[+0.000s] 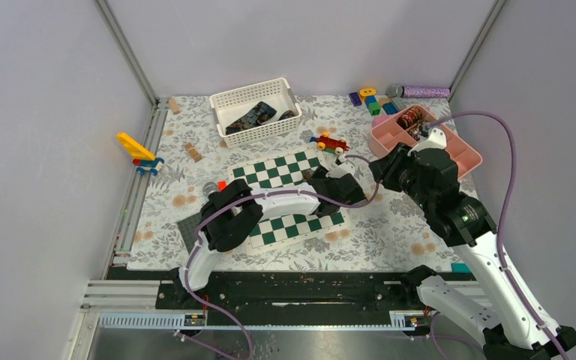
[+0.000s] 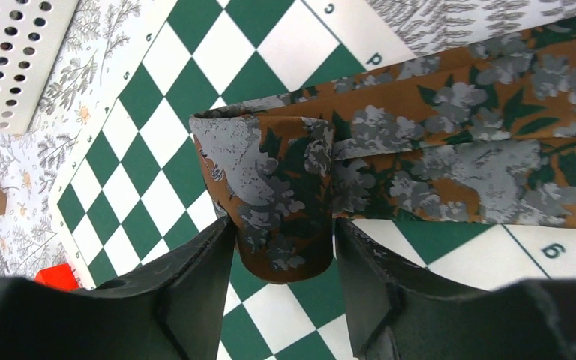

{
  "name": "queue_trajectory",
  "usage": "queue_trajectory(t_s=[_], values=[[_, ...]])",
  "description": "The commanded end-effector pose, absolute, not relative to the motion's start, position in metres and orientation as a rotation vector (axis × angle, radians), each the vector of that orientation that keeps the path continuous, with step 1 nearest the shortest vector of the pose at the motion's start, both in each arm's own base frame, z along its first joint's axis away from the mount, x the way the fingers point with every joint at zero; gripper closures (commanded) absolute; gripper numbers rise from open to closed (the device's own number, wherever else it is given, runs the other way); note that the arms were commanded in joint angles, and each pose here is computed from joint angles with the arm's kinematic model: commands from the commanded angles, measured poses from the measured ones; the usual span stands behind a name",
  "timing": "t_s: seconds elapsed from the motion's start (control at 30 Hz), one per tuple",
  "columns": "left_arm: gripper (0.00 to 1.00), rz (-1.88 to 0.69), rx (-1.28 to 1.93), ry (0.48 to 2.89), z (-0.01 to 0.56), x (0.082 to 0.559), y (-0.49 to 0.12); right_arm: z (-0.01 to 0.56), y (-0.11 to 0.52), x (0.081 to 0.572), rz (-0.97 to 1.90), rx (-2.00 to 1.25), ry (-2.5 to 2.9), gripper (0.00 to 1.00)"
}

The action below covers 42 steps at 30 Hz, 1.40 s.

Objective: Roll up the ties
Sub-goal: Roll the tie at the center of the board.

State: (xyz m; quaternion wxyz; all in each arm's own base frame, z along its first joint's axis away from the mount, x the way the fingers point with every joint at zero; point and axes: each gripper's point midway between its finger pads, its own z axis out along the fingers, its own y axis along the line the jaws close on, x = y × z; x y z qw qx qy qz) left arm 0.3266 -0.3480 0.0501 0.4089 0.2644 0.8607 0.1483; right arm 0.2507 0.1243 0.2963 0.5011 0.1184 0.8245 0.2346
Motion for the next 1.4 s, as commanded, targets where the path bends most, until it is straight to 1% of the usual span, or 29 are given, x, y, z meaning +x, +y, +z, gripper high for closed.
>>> queue_trajectory(t_s=[0.0,0.23,0.47,0.67,1.1,1.2,1.37], values=[[0.47,0.295,0.701,2.175,0.052,0.321,-0.371,0.321,0.118,0.246,0.571,0.282,1.938,0.63],[0.44,0.234,0.724,2.194,0.053,0.316,-0.384,0.323,0.12,0.245,0.581,0.274,1.937,0.63],[0.35,0.144,0.724,2.209,0.053,0.313,-0.397,0.323,0.122,0.244,0.594,0.268,1.94,0.62],[0.35,0.056,0.73,2.214,0.053,0.308,-0.406,0.328,0.122,0.243,0.6,0.26,1.93,0.62],[0.34,-0.037,0.698,2.185,0.067,0.309,-0.41,0.337,0.129,0.243,0.643,0.234,1.914,0.63],[0.34,-0.029,0.679,2.185,0.068,0.31,-0.406,0.349,0.13,0.242,0.656,0.21,1.891,0.63],[0.33,-0.047,0.657,2.174,0.076,0.312,-0.403,0.384,0.13,0.238,0.688,0.183,1.821,0.63]])
